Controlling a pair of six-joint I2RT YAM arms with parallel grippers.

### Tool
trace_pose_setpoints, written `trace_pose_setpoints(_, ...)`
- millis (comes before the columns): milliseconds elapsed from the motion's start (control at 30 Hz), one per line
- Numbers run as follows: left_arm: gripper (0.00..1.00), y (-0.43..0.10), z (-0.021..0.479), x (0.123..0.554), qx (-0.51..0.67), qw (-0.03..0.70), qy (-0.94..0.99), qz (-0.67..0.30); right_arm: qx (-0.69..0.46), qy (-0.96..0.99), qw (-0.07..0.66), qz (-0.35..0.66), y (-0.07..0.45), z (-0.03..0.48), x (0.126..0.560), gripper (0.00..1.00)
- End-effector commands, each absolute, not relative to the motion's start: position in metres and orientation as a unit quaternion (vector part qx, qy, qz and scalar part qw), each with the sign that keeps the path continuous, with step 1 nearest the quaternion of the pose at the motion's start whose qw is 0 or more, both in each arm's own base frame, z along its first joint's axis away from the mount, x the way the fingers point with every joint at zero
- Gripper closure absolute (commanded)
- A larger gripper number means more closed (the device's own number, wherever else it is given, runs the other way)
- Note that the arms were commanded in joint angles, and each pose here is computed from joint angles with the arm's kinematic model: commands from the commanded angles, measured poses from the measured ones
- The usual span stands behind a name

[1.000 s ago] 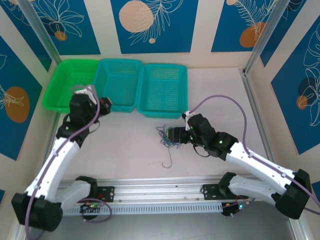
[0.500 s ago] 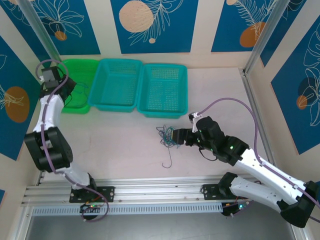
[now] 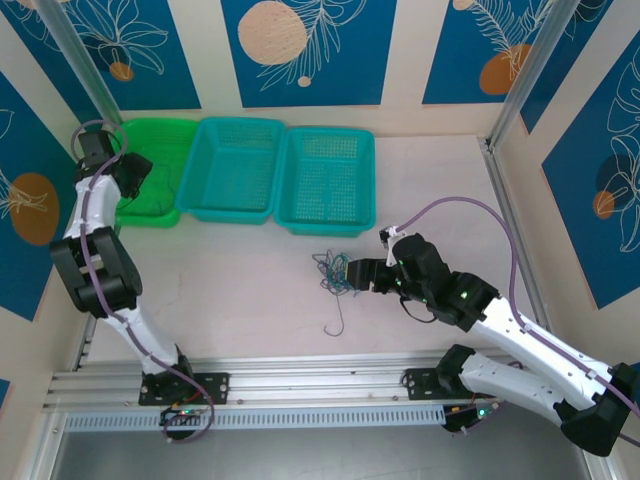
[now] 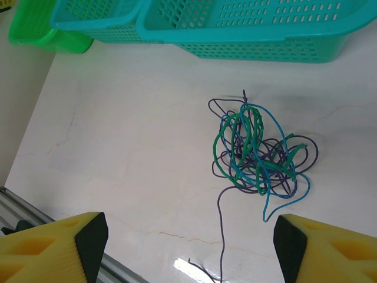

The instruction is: Untangle the cables

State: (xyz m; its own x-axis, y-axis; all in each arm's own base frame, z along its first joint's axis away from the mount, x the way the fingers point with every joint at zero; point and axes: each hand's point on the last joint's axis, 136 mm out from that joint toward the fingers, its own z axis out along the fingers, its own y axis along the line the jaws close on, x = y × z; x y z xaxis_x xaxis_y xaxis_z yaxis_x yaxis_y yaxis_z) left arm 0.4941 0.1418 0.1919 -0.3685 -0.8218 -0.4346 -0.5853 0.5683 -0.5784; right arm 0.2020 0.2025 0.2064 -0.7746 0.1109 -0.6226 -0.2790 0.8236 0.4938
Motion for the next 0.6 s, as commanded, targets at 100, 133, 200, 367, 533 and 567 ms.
trace_pose_setpoints(100, 0.53, 0.072, 0.28, 0.461, -0.387, 0.43, 0.768, -0.275, -0.018, 0.89, 0.344, 0.299, 0.2, 0.205, 0.212, 0.18)
trace_pose_setpoints(133, 0.53, 0.057, 0.285, 0.455, -0.376, 0.435, 0.767, -0.285, -0.013, 0.892, 0.34, 0.299, 0.199, 0.202, 0.214, 0.17)
trace_pose_setpoints(200, 0.55, 0.017, 0.29, 0.439, -0.346, 0.438, 0.769, -0.311, -0.001, 0.895, 0.328, 0.302, 0.197, 0.195, 0.217, 0.17)
trace_pose_setpoints(367, 0.56, -0.082, 0.294, 0.392, -0.244, 0.436, 0.793, -0.347, 0.024, 0.904, 0.306, 0.298, 0.187, 0.178, 0.225, 0.17)
trace_pose_setpoints(533, 0.58, -0.162, 0.28, 0.338, -0.127, 0.425, 0.819, -0.365, 0.032, 0.908, 0.277, 0.313, 0.187, 0.161, 0.227, 0.17)
trace_pose_setpoints(567, 0.58, -0.177, 0.275, 0.328, -0.101, 0.42, 0.824, -0.367, 0.032, 0.909, 0.269, 0.317, 0.188, 0.157, 0.226, 0.17)
